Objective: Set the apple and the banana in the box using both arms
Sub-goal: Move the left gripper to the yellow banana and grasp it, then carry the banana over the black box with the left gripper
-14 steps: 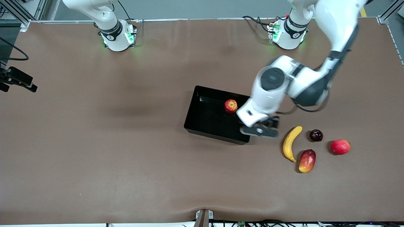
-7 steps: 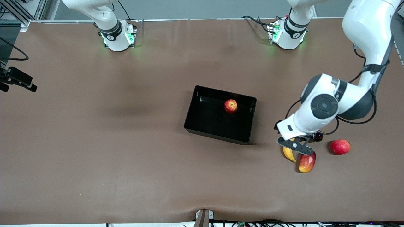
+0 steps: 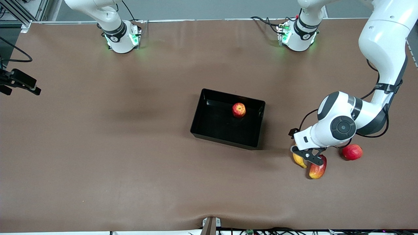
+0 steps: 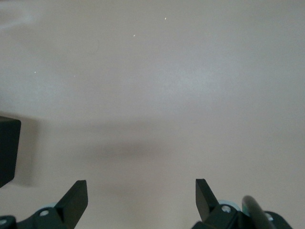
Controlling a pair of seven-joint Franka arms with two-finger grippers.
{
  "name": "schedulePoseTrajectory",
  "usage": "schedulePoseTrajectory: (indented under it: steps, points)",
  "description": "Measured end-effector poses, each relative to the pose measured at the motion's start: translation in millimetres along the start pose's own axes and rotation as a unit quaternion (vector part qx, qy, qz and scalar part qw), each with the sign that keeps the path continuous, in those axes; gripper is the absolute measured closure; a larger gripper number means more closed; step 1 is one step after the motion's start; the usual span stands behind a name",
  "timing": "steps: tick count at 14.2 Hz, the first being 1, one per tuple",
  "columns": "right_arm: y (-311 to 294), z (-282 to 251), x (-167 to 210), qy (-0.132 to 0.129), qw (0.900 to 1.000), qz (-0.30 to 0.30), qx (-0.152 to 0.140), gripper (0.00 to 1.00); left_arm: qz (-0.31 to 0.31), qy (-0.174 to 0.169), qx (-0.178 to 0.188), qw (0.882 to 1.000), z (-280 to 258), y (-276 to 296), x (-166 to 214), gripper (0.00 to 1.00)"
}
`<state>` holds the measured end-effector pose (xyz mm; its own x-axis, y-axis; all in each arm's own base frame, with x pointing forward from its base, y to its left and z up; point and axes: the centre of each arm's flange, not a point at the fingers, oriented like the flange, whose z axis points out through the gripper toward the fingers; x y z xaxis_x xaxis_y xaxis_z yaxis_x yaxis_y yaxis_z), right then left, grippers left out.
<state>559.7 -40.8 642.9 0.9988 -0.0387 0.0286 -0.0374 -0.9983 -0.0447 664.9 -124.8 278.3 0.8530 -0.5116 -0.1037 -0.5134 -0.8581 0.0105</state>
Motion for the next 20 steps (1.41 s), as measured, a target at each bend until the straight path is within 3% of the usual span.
schedulePoseTrajectory:
  steps: [5,8,10,14,16,17,20]
  points:
    - [-0.9,2.2,-1.2,-0.008,1.0,-0.002,0.004,0.0,0.024,0.027,0.012,0.999,46.5,-7.2,-6.1,0.02]
    - [0.0,2.2,-1.3,-0.009,1.0,-0.001,0.004,0.0,0.027,0.029,0.012,0.999,68.2,-7.3,-14.9,0.09]
    - [-0.2,2.2,-1.2,-0.009,1.0,-0.001,0.004,0.0,0.031,0.033,0.016,0.999,77.7,-8.2,-19.2,0.22]
    - [2.7,1.7,-1.3,-0.008,1.0,0.002,0.004,0.0,0.034,0.035,0.017,0.999,88.4,-7.7,-24.6,0.37]
    - [3.7,1.2,-1.1,-0.006,1.0,0.003,0.004,0.0,0.036,0.035,0.018,0.999,87.9,-7.1,-24.4,0.6]
    - [3.0,0.8,-0.9,-0.006,1.0,0.002,0.004,0.0,0.039,0.037,0.02,0.998,85.2,-6.8,-23.7,0.65]
    - [-0.1,-1.0,-0.6,-0.003,1.0,-0.001,0.003,0.0,0.051,0.062,0.033,0.996,48.4,7.0,-13.2,0.65]
